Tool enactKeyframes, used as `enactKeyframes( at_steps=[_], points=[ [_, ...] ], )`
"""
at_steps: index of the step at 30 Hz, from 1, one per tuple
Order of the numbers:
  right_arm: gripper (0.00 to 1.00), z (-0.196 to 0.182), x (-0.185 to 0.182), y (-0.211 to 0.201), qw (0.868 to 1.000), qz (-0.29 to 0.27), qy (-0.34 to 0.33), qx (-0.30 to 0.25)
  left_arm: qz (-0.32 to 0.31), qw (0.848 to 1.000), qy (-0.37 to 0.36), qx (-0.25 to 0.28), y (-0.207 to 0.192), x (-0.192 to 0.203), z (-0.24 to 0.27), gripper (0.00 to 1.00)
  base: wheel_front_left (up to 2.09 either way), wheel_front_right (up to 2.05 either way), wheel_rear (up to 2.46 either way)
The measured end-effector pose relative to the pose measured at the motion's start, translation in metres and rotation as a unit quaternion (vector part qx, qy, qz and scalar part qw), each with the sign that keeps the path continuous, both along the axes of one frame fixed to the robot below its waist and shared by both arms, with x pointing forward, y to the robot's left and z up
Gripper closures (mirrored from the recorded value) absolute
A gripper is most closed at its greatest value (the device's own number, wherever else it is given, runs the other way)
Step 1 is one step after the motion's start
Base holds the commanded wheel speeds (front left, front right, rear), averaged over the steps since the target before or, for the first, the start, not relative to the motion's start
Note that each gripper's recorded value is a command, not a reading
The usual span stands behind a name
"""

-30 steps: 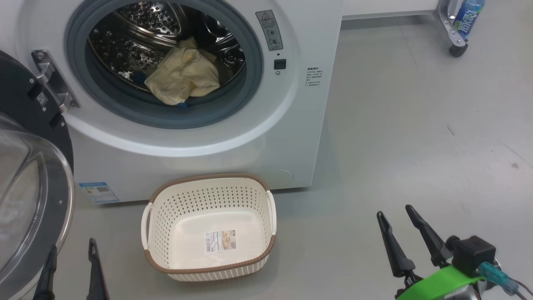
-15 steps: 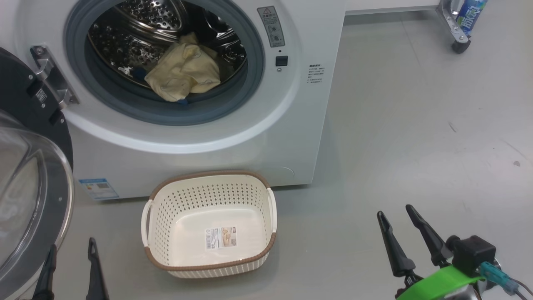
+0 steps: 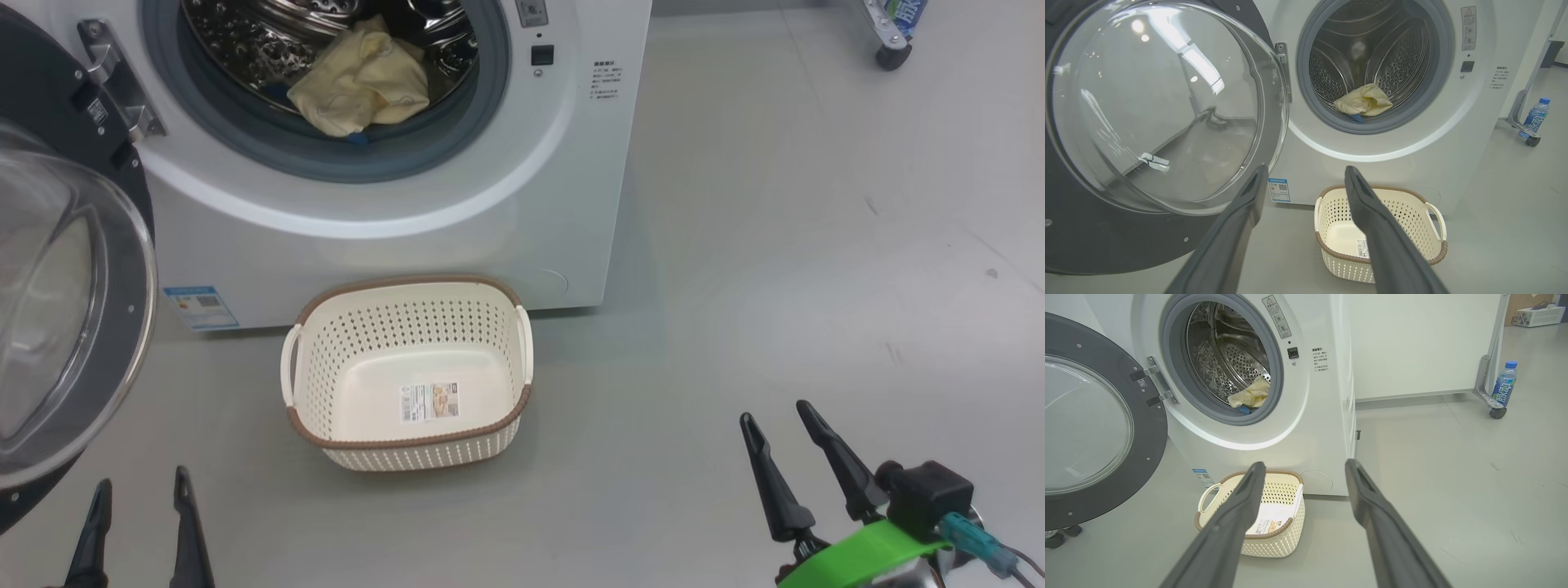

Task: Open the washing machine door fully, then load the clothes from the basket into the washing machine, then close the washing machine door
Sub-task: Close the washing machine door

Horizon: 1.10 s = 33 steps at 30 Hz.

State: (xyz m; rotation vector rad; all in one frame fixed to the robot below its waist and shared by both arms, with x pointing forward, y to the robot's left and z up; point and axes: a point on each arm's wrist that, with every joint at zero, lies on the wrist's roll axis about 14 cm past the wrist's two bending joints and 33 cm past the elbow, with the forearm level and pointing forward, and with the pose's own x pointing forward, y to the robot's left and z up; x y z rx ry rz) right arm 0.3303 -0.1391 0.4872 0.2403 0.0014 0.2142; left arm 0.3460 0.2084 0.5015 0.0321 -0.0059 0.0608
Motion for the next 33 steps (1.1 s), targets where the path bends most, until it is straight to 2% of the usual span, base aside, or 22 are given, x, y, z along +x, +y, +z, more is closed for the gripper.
enactKeyframes(
  at_steps=[10,33],
  points=[
    [0.00,-0.002,0.002,0.001,1.000,0.002,0.004,0.000,0.003,1.000,0.002,0.001,0.002,0.001,-0.004,0.00,-0.93,0.93,0.00],
    [0.00,0.003,0.009,0.018,1.000,0.031,-0.007,-0.003,0.030,0.999,-0.018,-0.001,0.016,-0.011,0.006,0.00,-0.01,0.01,0.00]
  ],
)
